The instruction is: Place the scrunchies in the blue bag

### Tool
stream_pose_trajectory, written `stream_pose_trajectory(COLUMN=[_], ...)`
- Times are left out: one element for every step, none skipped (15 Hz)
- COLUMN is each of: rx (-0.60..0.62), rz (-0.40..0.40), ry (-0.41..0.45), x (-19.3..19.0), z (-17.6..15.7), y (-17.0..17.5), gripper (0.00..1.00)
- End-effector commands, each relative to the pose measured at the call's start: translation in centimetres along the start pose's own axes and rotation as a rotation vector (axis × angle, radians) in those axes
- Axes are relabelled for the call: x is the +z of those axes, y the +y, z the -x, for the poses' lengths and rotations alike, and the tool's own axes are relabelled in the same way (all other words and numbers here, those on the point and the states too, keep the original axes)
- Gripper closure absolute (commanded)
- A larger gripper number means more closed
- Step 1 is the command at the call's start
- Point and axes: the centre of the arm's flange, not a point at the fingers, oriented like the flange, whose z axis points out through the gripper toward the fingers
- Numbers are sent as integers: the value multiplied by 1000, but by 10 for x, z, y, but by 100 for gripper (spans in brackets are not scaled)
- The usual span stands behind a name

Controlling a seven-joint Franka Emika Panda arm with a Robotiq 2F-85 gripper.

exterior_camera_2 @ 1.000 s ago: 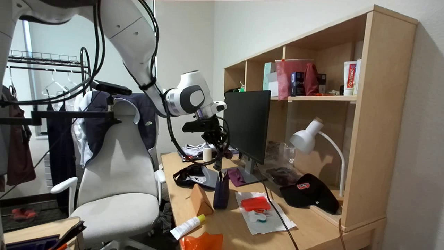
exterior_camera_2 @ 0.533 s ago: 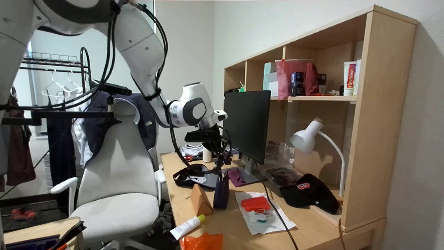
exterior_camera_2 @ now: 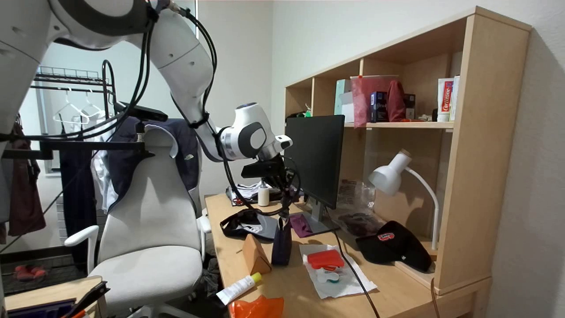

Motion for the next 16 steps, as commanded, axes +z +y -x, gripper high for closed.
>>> stream_pose_trajectory(rx=[-31,-23,-21,-18,-14,-6,-5,-6,-7,-4,-3,-8,-4,-5,0,3], rz=[2,5,4,-7,-14,-13,-16,-11,-6,1,6,12,15,27,32,36], ry=[19,-2,-10,-13,-21,-28,-34,-39,-43,-43,-41,-40,-41,-36,-35,-32], x=[14,18,21,24,27,31,33,33,33,31,30,27,26,25,24,22], z=[-2,1,4,9,13,18,20,23,25,24,24,24,24,24,24,23], y=[0,0,0,1,1,3,3,3,4,5,6,7,8,9,9,11], gripper=[91,91,91,91,91,91,91,91,80,90,87,60,73,88,87,90])
